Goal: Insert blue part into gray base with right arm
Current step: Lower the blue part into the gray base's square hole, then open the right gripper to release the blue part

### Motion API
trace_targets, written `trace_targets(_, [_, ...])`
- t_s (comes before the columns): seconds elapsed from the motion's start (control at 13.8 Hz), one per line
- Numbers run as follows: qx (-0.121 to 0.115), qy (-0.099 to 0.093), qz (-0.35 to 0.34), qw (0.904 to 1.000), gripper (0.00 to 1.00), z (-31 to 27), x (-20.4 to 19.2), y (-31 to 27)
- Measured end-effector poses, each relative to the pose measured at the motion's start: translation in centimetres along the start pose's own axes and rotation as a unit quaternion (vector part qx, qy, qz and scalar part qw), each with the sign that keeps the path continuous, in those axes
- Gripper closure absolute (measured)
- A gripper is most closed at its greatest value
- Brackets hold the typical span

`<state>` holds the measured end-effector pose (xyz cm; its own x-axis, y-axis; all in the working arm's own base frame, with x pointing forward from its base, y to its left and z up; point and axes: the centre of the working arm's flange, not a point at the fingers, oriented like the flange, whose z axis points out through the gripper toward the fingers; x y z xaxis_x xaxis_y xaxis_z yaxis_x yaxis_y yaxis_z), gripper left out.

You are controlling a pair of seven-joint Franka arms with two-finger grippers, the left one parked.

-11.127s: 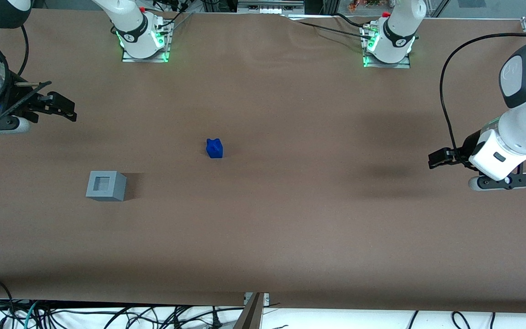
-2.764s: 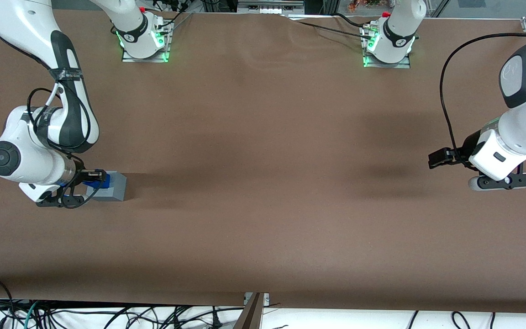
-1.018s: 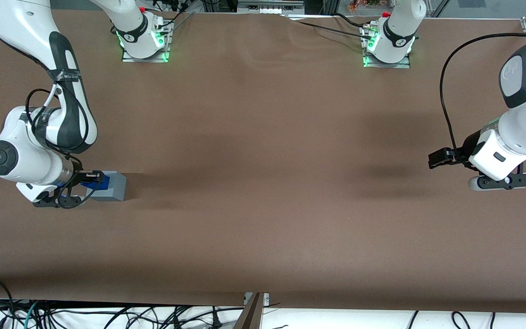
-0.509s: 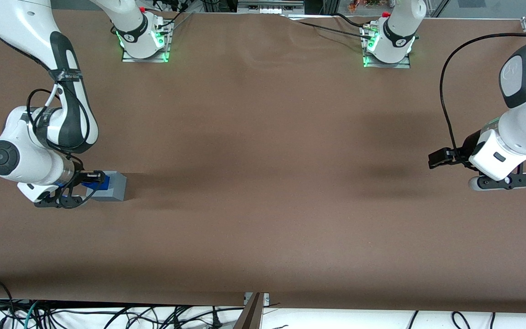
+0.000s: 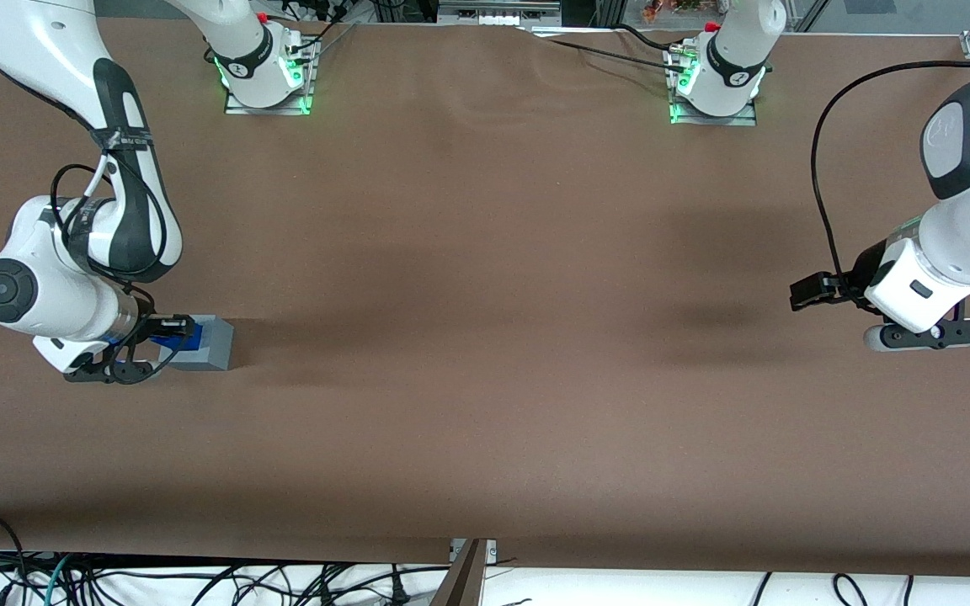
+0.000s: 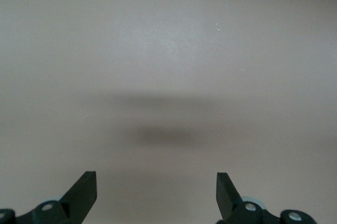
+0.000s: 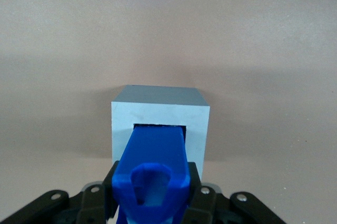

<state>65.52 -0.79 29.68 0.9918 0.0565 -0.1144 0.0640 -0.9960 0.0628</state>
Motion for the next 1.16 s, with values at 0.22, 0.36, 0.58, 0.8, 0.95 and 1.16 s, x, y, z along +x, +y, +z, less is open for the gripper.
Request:
trace_targets(0.22, [-0.001,0.002,0.0,1.0,0.49,0.2,0.0,0.0])
trace_targets(0.36, [-0.001,0.001,0.0,1.0,0.45,0.3,0.0,0.0])
trace_targets(0.58, [-0.001,0.002,0.0,1.0,0.13,0.3,0.0,0.0])
trace_targets(0.8, [-0.001,0.004,0.0,1.0,0.01,0.1,0.0,0.1])
trace_targets(0.95, [0.0,0.011,0.0,0.9999,0.01,-0.9,0.1,0.1])
trace_targets(1.16, [0.009,0.015,0.0,0.9998,0.0,-4.9,-0.6,0.2])
